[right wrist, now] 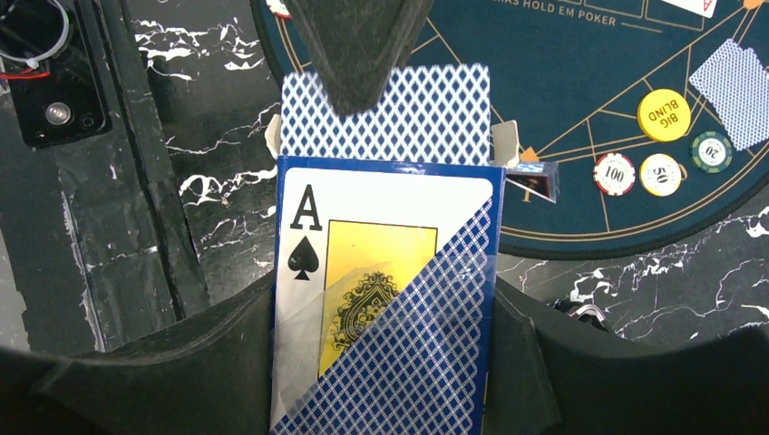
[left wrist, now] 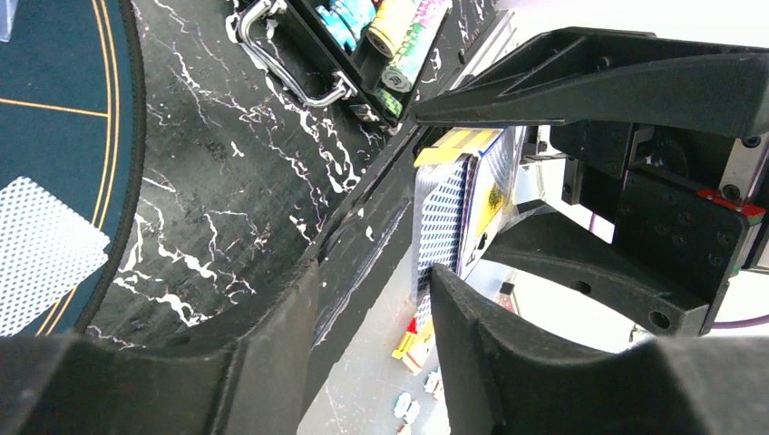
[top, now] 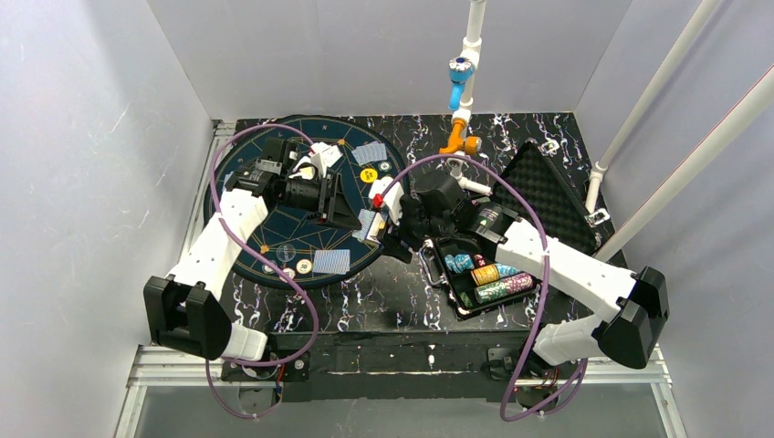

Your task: Distribute texas hold em gaming equipment

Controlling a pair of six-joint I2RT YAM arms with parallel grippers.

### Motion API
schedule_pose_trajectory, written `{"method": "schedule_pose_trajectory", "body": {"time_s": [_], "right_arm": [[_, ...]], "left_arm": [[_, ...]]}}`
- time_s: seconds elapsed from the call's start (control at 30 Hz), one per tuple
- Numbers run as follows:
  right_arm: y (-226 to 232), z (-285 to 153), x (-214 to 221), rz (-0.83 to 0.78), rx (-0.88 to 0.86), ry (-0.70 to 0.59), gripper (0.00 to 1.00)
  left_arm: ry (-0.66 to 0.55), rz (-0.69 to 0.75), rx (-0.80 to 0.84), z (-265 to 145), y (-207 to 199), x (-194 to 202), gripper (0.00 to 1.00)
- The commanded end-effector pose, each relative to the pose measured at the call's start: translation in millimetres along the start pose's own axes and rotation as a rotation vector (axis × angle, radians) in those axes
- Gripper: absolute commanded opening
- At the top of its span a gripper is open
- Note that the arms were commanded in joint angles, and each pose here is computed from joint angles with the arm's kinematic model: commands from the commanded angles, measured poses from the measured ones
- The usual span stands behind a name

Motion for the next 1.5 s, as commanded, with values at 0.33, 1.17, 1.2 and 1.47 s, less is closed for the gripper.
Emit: {"method": "schedule_pose_trajectory", "body": {"time_s": [0.33,1.17,1.2,1.47], "right_arm": [[-9.7,-4.6,-25.3,-0.004,0.053,-0.087,0.01],[-10.2,-3.4,-32.0,0.059,0.052,-0.1,0.01],[-10.5,-3.4,-31.8,0.058,0.054,-0.099,0.01],[-8.2,-1.2,-21.1,0.08,0.049,-0.052,0.01]], "left_arm": [[-0.13,0.097,0.07,-32.9,-27.8,-15.6,0.57],[-0.1,-0.171,0.162,-9.7,3.0,-9.4,0.32],[-0.105,-0.157,0.166,-10.8,1.0,-9.8,0.33],[-0.113,-0.157,0.234,-13.3,-10.1,-7.9,0.68]]}}
Point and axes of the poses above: each gripper's point midway between its finger pads, its own z axis out along the fingers, its own y axis along the line the jaws close on, x = y × z, the point moved 3 cm from there along -z, back along the fingers, and after that the axes turned 8 degrees about -z, right-handed, at the moved point
